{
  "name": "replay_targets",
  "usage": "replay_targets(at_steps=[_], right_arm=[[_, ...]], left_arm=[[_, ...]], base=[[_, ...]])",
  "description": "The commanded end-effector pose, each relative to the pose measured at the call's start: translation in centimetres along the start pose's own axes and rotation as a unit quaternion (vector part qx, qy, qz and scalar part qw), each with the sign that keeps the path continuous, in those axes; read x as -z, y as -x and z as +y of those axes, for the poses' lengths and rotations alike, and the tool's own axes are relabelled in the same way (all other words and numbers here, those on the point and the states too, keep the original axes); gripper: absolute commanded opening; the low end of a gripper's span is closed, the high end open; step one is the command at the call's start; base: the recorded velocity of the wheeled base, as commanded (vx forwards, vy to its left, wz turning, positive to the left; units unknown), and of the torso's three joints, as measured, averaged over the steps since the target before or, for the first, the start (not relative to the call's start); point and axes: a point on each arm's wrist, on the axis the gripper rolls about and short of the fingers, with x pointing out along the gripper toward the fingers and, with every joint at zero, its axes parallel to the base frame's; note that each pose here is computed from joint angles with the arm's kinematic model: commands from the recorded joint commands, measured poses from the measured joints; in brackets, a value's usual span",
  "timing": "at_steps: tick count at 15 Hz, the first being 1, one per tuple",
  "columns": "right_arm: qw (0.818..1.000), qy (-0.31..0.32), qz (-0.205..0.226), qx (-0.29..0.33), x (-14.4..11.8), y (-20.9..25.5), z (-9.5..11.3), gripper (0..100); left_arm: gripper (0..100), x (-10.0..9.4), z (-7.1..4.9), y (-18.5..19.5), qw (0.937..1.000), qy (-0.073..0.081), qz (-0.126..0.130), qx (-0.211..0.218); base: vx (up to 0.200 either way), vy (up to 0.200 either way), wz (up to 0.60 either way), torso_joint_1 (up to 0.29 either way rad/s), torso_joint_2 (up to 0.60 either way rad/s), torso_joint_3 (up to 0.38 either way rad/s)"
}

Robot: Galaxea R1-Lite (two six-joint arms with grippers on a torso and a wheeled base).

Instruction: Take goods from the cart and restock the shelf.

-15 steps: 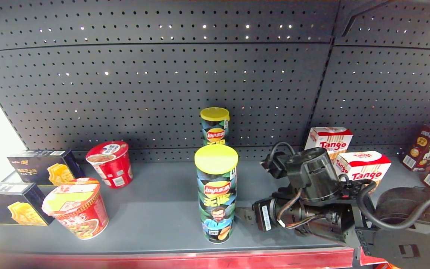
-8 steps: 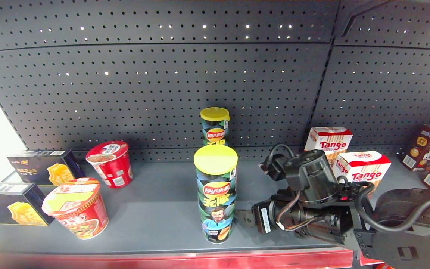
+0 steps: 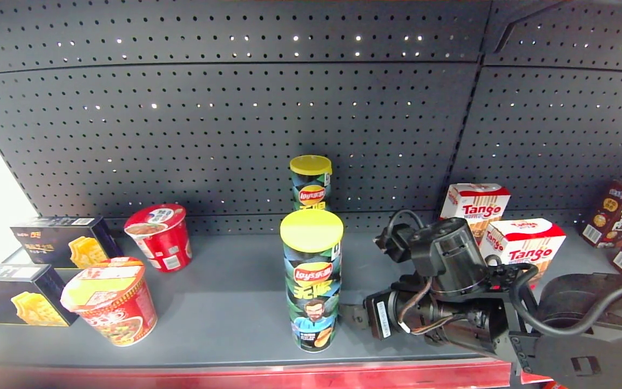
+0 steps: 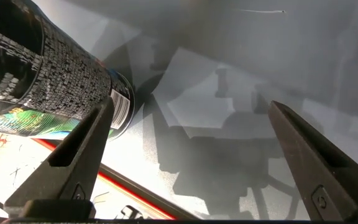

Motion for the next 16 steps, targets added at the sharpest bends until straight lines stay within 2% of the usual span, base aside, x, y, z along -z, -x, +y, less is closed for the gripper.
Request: replay_targets(at_steps=[1, 7, 11, 16], right_arm=[[1.000, 0.001, 0.003, 0.000, 0.1, -0.1, 0.0, 100], [1.000, 0.002, 0.004, 0.002, 0.3, -0.1, 0.1, 100], [1.000, -0.009, -0.013, 0.014, -0.6, 0.3, -0.9, 100], [0.995, -0.028, -0.092, 0.004, -3.5, 5.5, -1.9, 100]], left_arm=[[100, 0.0, 0.0, 0.0, 1.0000, 0.000, 0.000, 0.000], [100, 0.0, 0.0, 0.0, 1.0000, 0.000, 0.001, 0.000], [100, 0.0, 0.0, 0.0, 1.0000, 0.000, 0.001, 0.000], [100, 0.0, 0.0, 0.0, 1.0000, 0.000, 0.000, 0.000]], base=[[0.000, 0.000, 0.00, 0.000, 0.00, 0.000], [0.000, 0.000, 0.00, 0.000, 0.00, 0.000], [0.000, 0.000, 0.00, 0.000, 0.00, 0.000], [0.000, 0.000, 0.00, 0.000, 0.00, 0.000]])
